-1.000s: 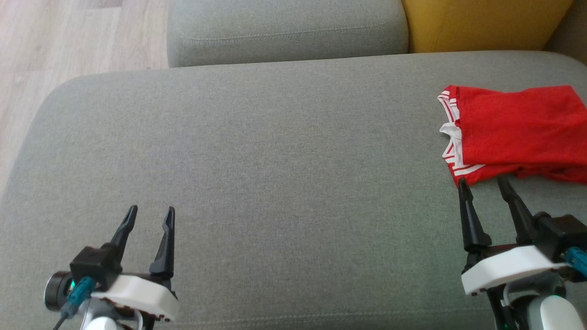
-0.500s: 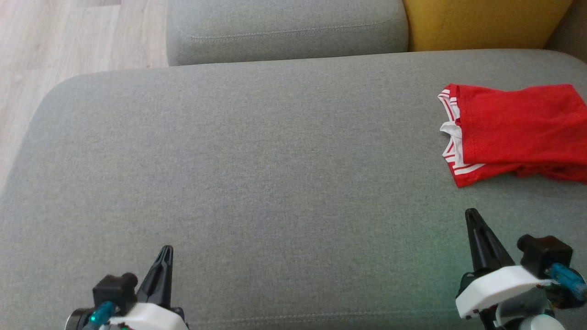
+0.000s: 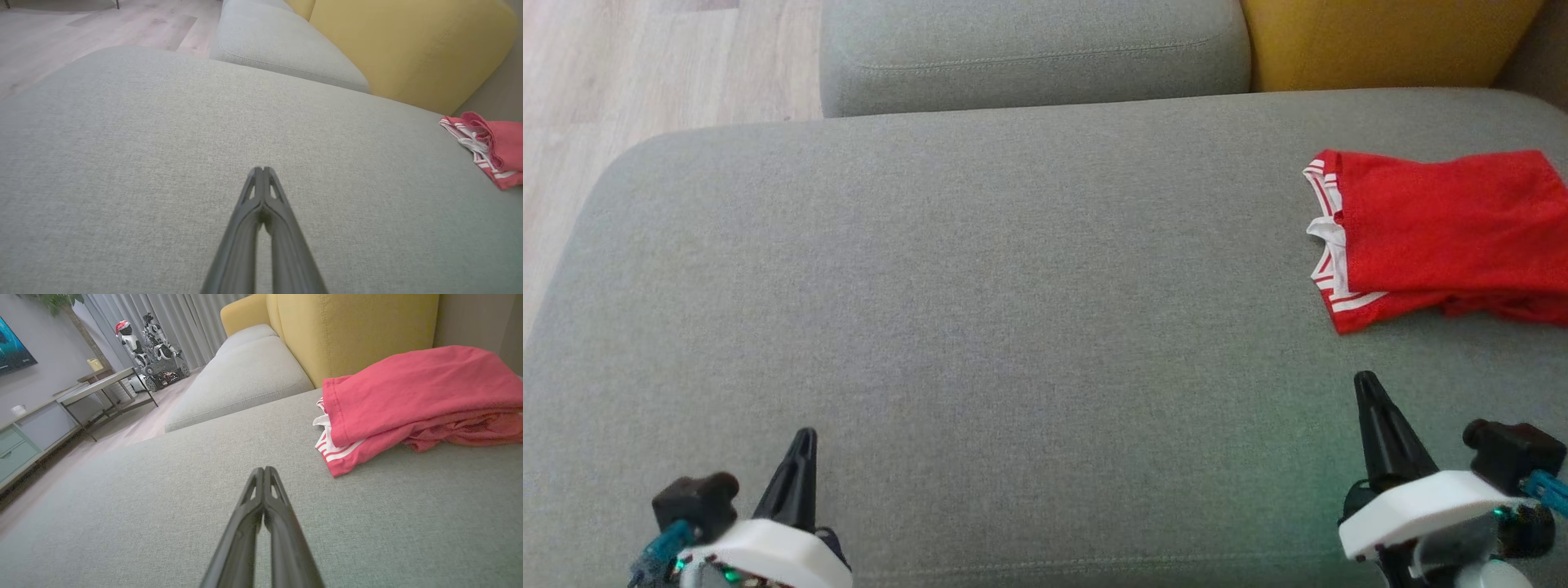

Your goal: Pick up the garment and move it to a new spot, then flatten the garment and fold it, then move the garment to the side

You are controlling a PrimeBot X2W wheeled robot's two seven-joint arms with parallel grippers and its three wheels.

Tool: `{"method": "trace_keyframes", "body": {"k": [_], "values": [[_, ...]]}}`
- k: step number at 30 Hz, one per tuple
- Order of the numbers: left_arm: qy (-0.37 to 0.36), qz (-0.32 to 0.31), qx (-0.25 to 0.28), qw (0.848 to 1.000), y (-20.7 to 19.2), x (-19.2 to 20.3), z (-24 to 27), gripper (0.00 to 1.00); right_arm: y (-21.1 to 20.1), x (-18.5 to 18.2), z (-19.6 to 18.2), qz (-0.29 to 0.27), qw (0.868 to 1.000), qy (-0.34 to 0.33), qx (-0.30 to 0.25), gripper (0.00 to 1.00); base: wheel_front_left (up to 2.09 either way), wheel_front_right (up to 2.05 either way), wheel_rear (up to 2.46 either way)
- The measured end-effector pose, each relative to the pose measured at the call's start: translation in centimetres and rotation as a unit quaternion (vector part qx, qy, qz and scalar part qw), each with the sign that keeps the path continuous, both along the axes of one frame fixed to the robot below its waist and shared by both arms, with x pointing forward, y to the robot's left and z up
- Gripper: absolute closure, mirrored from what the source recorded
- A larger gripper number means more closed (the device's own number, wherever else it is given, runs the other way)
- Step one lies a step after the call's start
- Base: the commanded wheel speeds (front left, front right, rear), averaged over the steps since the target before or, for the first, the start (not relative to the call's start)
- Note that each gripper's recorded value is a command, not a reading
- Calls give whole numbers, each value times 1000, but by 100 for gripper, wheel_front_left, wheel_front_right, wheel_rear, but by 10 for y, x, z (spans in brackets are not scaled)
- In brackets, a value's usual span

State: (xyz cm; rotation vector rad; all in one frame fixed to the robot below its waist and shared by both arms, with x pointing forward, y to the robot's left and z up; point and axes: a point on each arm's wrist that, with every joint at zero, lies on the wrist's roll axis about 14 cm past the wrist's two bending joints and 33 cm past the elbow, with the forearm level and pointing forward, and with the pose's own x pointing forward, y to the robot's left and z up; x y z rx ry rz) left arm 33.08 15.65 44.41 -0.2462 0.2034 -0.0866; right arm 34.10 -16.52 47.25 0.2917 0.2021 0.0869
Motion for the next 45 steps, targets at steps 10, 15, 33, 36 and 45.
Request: {"method": "trace_keyframes", "body": {"k": [10,15,33,36,45], "values": [[19,22,-55,998,4,2,-3,100,0,3,0,-10,998,2,60,100,0,0,0],[22,29,-84,996,5,5,-1,100,-1,5,1,-15,996,1,90,100,0,0,0],[43,62,-180,981,12,11,-3,100,-5,9,0,-38,981,6,190,100,0,0,0],[44,66,-205,976,12,13,-1,100,-6,9,-1,-44,976,7,212,100,0,0,0],[48,77,-251,964,14,17,0,100,-10,13,3,-55,965,3,257,100,0,0,0]]}}
